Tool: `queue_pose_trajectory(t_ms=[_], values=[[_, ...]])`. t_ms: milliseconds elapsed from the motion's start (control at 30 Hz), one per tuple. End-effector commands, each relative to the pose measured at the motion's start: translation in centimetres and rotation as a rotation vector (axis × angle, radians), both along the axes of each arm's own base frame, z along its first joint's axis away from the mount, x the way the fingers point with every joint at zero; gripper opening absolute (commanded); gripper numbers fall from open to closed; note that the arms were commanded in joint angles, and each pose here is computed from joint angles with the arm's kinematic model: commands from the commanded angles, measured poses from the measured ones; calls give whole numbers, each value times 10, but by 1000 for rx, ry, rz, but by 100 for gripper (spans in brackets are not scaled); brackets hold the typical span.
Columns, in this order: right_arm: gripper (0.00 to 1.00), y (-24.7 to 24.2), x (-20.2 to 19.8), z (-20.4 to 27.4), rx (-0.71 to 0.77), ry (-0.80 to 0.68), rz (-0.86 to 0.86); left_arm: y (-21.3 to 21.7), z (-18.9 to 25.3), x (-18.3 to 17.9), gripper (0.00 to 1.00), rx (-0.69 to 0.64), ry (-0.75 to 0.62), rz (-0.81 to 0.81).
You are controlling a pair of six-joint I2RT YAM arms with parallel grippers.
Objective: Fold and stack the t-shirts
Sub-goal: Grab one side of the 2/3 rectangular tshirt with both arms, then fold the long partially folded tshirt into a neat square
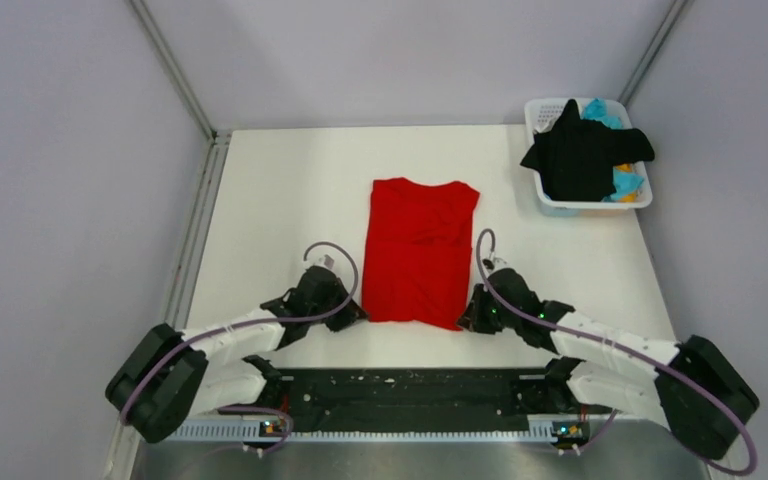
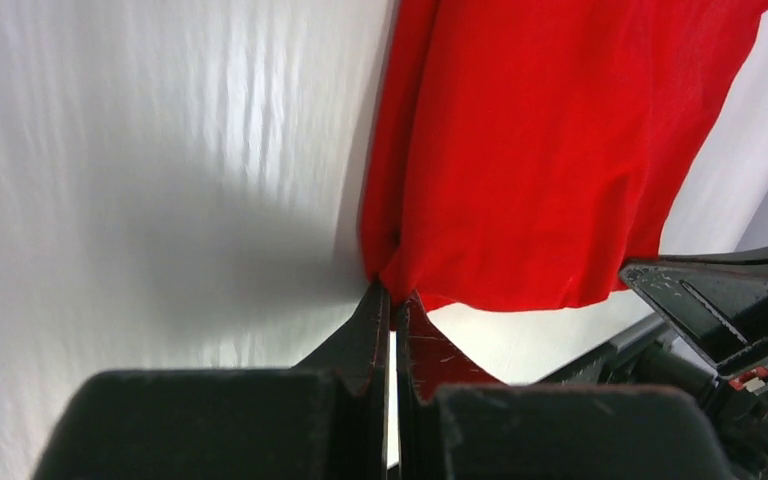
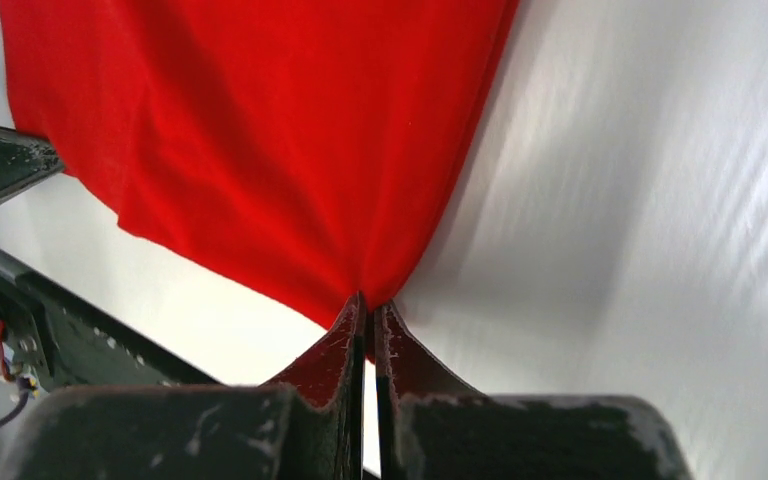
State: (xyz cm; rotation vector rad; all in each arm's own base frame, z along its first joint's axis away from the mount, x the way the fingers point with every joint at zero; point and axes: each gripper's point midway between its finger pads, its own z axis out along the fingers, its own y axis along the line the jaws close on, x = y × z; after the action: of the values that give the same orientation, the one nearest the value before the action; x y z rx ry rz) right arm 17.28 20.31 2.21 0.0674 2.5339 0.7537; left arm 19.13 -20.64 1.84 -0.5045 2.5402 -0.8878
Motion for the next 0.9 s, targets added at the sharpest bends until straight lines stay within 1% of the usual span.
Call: queue_pose_trajectory(t_ms=[0,167,333,500,567,733,867], values=[[0,-24,-46,-12,-25,117,-21,32,-46,-71,0,165,212,-18],[0,-26,-61,-5,47,118,-13,29,-41,-83,0,126,187,-49],[0,-22,-60,6,72,92,5,9,-11,-74,0,44,90,-112],[0,-22,-48,40,52,14,26,-8,28,-62,0,-33,-26,-158],[0,-20,-48,53,59,-5,53,-11,39,-62,0,-61,-62,-170],[0,-13,-52,89,100,-52,133,-22,79,-67,0,-194,-189,-252],[0,-11,-47,115,117,-115,148,-23,108,-61,0,-219,-277,-249]])
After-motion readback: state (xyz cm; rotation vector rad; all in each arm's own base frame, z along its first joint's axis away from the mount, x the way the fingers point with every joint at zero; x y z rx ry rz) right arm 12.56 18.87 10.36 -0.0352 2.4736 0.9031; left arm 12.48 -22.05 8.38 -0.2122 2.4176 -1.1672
